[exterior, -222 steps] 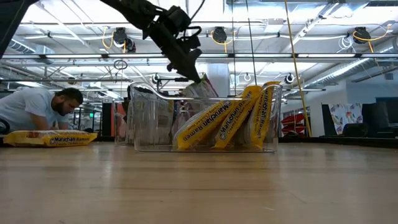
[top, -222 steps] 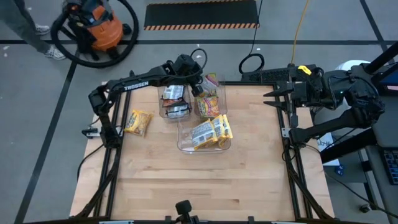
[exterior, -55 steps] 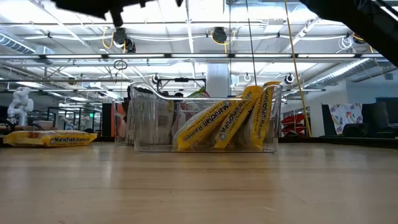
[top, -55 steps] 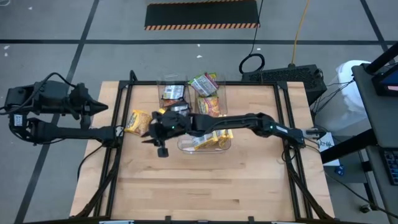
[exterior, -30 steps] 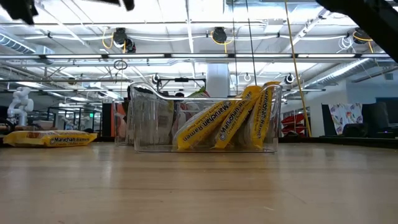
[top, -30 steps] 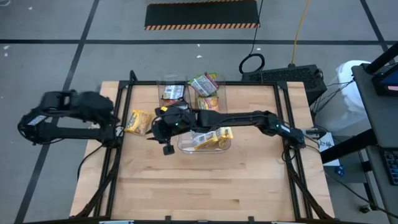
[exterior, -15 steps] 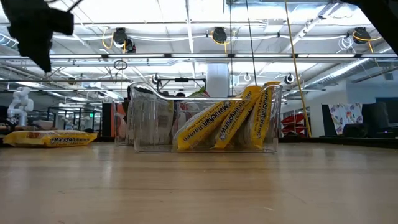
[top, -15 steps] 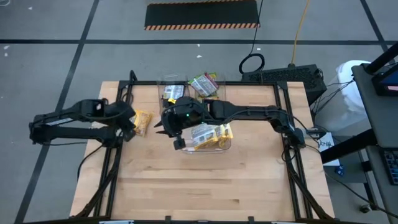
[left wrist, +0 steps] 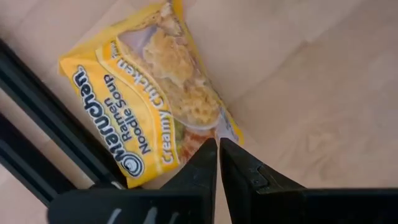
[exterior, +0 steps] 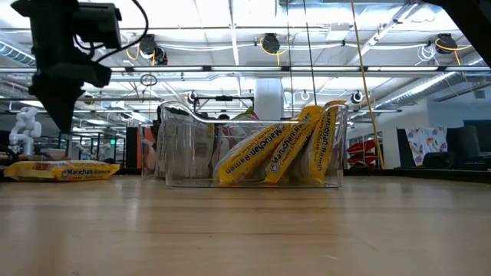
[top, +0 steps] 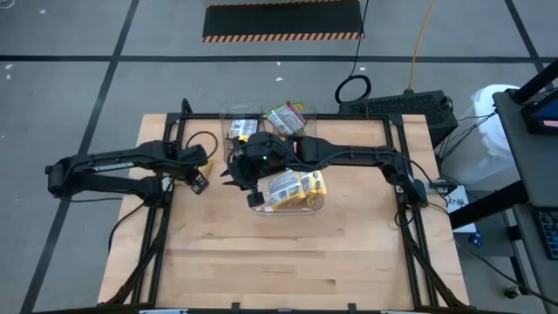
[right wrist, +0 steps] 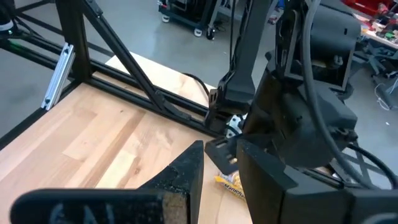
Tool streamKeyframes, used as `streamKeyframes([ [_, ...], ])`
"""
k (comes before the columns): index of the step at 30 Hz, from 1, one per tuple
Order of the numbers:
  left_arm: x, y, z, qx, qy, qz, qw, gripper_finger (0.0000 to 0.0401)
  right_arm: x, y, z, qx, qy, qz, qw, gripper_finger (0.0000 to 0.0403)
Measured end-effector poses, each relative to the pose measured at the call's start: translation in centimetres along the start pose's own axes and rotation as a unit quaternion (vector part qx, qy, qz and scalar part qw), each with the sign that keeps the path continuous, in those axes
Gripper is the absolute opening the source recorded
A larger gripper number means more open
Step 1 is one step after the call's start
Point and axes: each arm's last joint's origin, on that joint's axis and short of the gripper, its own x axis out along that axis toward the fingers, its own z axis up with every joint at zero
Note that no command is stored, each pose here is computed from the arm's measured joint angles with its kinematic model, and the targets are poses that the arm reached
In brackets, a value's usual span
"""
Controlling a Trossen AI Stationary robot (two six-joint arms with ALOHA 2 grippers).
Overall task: Sort Maruchan noodles
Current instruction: Put the green noodle pack into the top right transparent bin
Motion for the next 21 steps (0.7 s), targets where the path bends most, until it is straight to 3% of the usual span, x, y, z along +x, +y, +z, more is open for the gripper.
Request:
streamKeyframes([
  [7,1.3,0.5,1.3,-0.043,0.004,0.075,0.996,0.0026,0.0,0.1,-0.3,0.002,0.014,0.005,1.000,0.0093],
  [21,4.5,1.2,3.7,-0.061,0.069,0.116,0.989,0.0026,0.0,0.2,-0.5,0.003,0.023,0.008,1.000,0.0093],
])
